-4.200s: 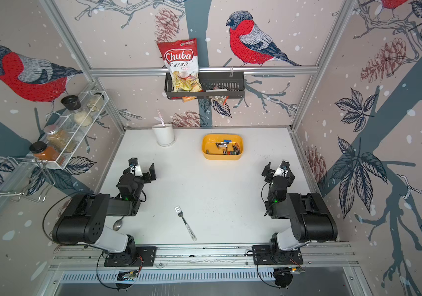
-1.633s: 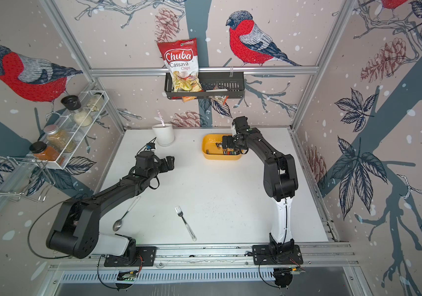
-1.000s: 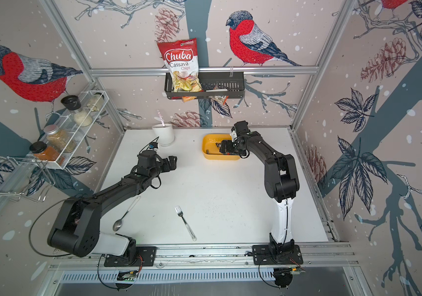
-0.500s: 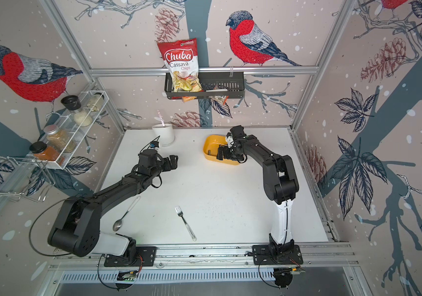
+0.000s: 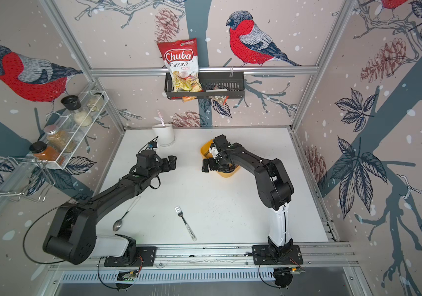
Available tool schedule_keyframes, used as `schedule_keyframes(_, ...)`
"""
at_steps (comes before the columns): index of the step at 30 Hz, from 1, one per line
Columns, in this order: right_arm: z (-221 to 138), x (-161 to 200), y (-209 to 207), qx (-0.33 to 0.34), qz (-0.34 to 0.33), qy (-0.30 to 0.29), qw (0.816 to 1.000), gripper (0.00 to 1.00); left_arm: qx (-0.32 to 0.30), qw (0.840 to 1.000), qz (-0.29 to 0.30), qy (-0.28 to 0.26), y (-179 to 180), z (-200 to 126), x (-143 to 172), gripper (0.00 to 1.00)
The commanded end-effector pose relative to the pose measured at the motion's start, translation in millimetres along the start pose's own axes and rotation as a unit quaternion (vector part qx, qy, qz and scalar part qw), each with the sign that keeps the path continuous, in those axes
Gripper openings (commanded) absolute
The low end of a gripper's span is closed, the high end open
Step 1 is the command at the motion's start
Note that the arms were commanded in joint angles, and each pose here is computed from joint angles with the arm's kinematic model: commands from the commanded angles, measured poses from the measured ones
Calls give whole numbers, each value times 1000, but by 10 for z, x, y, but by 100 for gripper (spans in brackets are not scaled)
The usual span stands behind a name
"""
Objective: Take the batteries out of the storage box
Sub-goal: Adjust the storage box at the center of the board.
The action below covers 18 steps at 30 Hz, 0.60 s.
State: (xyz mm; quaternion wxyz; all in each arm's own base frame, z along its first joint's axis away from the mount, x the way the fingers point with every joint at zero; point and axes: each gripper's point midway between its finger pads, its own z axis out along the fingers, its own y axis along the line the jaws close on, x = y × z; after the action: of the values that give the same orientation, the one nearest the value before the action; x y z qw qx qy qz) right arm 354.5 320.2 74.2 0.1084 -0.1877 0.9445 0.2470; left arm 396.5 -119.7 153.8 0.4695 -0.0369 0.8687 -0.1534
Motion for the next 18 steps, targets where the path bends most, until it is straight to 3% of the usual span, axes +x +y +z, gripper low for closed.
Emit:
schedule_keyframes(1, 71, -2, 280, -29, 3, 2, 1000, 100, -5, 1000, -4, 2, 21, -30, 14, 97)
schedule_keyframes(18, 376, 153, 1049, -49, -30, 15, 998, 100, -15, 1000, -9, 13, 58, -142, 55, 98)
